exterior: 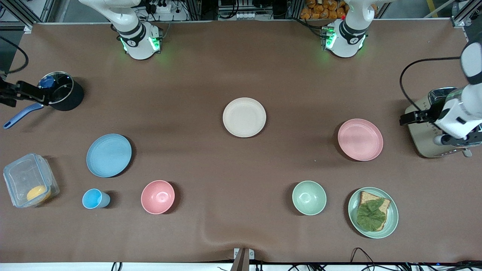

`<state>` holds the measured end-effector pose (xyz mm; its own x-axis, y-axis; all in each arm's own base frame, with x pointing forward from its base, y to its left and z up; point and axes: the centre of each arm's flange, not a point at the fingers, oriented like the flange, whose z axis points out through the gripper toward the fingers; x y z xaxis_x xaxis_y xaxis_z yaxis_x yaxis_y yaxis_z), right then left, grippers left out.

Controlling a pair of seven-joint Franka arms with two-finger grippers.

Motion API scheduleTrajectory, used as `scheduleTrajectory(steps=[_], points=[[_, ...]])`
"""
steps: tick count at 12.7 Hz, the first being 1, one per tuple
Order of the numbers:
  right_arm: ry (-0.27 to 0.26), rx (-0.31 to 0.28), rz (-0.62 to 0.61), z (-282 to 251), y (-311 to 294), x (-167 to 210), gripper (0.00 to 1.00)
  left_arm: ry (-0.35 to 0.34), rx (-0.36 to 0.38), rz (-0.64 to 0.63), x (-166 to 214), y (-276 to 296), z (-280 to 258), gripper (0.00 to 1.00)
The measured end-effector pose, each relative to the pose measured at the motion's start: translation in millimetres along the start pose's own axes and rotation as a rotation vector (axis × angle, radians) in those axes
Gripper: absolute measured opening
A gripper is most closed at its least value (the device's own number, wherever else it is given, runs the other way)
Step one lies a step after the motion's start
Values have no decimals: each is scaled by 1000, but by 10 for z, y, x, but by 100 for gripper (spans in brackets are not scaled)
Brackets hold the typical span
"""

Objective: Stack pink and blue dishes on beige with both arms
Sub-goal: 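Reach the left gripper to the pink plate while the right gripper reaches blue, then grip the pink plate with the left gripper while the right gripper grips blue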

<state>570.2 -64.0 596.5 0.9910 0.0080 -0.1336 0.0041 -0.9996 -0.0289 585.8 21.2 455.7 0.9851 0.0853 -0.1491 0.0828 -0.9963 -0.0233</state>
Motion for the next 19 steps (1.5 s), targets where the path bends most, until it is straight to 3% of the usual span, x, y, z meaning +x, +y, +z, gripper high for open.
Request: scheduleTrajectory(steps=[4, 7, 9, 10, 13, 14, 17, 19], points=[[-103, 25, 90, 558, 625, 196, 100, 28, -5, -7, -53, -47, 898, 100], [-93, 21, 119, 1266, 968, 633, 100, -10, -16, -51, -65, -362, 1466, 100], [-126, 21, 119, 1824, 1020, 876, 100, -28, -25, -64, 0, -549, 1787, 100], [-127, 18, 120, 2049, 1043, 961, 100, -36, -28, -71, 25, -597, 1928, 100], [-55, -1, 131, 2741, 1150, 1076, 100, -56, -33, -75, 69, -618, 2233, 100], [-49, -3, 134, 3035, 1172, 1062, 100, -56, -34, -75, 86, -617, 2326, 97], [-100, 20, 155, 3663, 1210, 944, 100, -66, -38, -74, 108, -642, 2540, 90], [-98, 24, 163, 3762, 1232, 933, 100, -68, -38, -73, 113, -646, 2582, 75]])
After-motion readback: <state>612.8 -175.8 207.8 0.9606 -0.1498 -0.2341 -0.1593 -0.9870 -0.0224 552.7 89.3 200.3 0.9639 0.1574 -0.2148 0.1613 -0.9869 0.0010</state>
